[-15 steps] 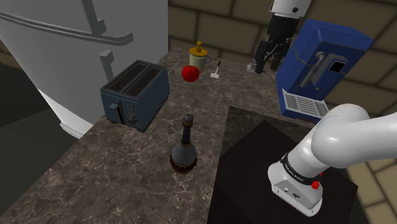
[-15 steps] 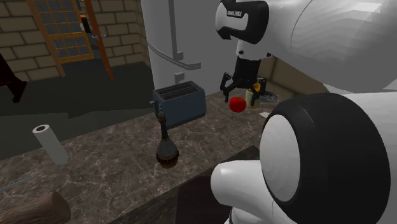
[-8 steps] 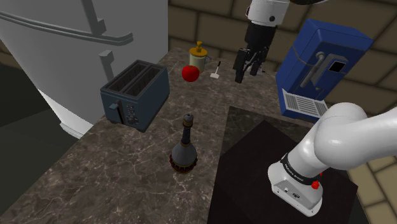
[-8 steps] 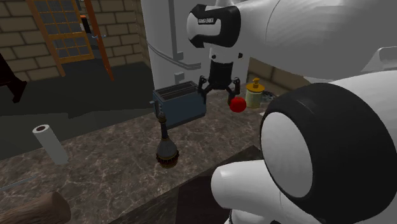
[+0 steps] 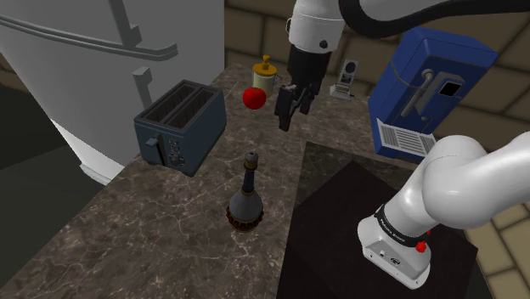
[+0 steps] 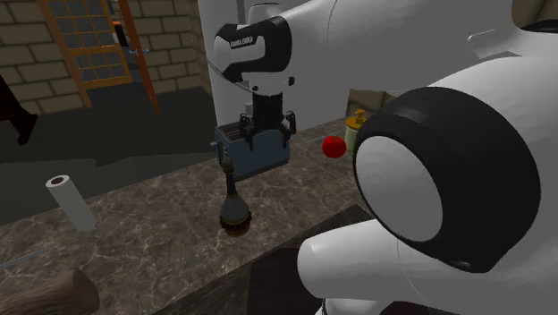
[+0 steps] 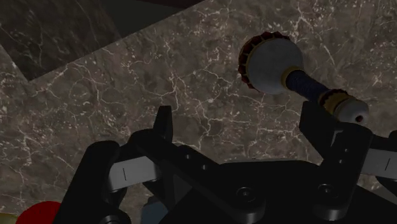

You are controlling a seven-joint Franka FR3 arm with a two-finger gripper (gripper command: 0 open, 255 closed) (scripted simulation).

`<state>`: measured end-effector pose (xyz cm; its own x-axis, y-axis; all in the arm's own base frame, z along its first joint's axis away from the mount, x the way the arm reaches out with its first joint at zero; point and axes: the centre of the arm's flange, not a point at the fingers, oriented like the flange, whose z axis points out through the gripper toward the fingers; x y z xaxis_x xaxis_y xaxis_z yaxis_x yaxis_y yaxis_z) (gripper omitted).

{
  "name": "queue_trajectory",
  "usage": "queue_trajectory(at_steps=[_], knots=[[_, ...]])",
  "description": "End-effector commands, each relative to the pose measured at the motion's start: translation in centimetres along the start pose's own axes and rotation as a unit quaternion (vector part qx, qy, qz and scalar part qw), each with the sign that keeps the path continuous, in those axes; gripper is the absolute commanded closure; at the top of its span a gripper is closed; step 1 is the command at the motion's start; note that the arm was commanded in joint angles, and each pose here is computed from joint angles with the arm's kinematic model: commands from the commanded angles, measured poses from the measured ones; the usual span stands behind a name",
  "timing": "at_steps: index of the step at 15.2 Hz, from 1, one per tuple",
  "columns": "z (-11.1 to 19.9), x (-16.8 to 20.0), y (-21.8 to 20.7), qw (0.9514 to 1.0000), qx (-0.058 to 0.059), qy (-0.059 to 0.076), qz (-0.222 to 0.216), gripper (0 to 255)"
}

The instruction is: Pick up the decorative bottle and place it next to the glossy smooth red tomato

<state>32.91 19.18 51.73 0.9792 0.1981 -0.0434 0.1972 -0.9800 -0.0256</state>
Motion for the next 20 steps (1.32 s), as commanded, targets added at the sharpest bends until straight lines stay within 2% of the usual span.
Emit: queue_trajectory(at_steps=[1,8,16,20], knots=[[0.8,0.5,-2.9,0.9998,-0.005,0.005,-0.021,0],[3.1,1.5,-12.2,0.9953,-0.025,0.023,-0.091,0],[7.1,1.7,-12.3,0.9951,-0.025,0.023,-0.093,0],[7.1,1.7,-12.3,0.9951,-0.025,0.023,-0.093,0]])
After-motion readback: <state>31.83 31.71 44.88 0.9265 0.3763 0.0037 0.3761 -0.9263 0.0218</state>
